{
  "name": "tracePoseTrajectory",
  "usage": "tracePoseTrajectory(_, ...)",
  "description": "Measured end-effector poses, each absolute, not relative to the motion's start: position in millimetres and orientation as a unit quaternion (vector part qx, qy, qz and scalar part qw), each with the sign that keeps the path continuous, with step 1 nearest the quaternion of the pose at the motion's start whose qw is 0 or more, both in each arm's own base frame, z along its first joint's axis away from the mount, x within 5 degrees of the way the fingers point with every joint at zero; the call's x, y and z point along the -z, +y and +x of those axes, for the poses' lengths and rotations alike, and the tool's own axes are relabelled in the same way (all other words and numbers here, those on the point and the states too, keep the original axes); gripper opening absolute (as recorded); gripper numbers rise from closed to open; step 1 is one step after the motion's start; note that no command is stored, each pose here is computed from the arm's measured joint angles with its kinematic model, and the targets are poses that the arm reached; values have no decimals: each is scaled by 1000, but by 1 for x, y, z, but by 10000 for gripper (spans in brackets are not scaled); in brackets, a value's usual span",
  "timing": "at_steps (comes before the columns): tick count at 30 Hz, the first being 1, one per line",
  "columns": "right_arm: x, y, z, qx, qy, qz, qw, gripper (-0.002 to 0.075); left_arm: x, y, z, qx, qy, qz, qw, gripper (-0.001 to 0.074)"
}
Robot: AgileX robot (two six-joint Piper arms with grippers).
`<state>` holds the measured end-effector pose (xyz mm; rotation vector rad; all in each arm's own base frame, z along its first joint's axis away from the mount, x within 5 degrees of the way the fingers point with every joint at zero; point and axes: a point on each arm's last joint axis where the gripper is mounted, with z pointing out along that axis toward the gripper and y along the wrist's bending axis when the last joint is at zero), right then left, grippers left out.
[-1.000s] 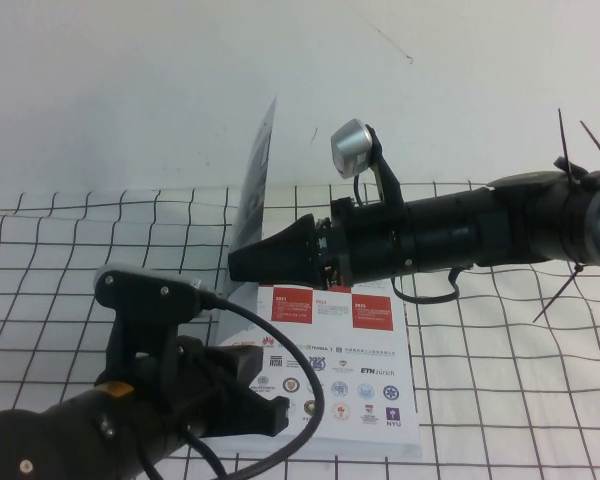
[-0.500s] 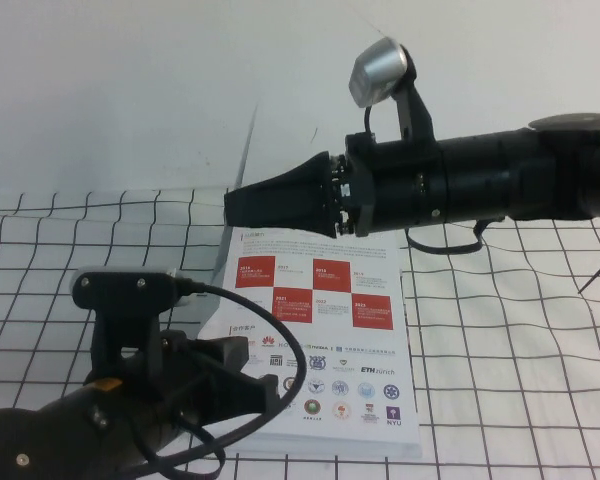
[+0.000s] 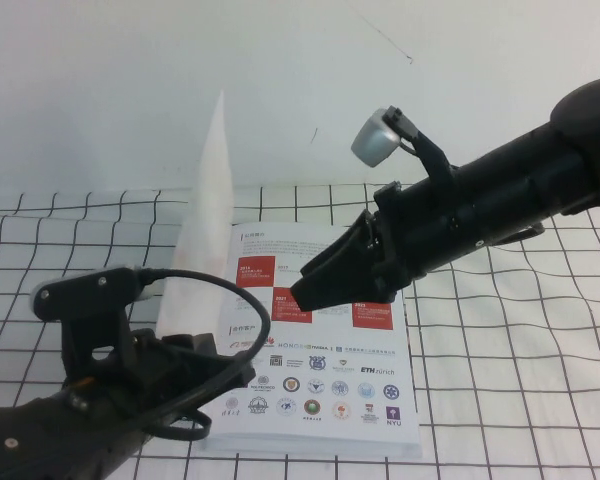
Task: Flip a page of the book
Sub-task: Open the closed book
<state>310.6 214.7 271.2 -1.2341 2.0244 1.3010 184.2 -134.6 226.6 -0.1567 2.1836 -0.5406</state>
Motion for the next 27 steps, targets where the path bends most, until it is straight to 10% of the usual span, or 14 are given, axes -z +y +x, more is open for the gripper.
tracePoseTrajectory(13, -171, 221, 346, -423, 811, -375, 149, 24, -223, -121, 186, 128, 887, -55, 440, -2)
tracePoseTrajectory(27, -114, 222, 350, -419, 833, -349, 91, -1, -223, -114, 187, 93, 884, -69, 453, -2)
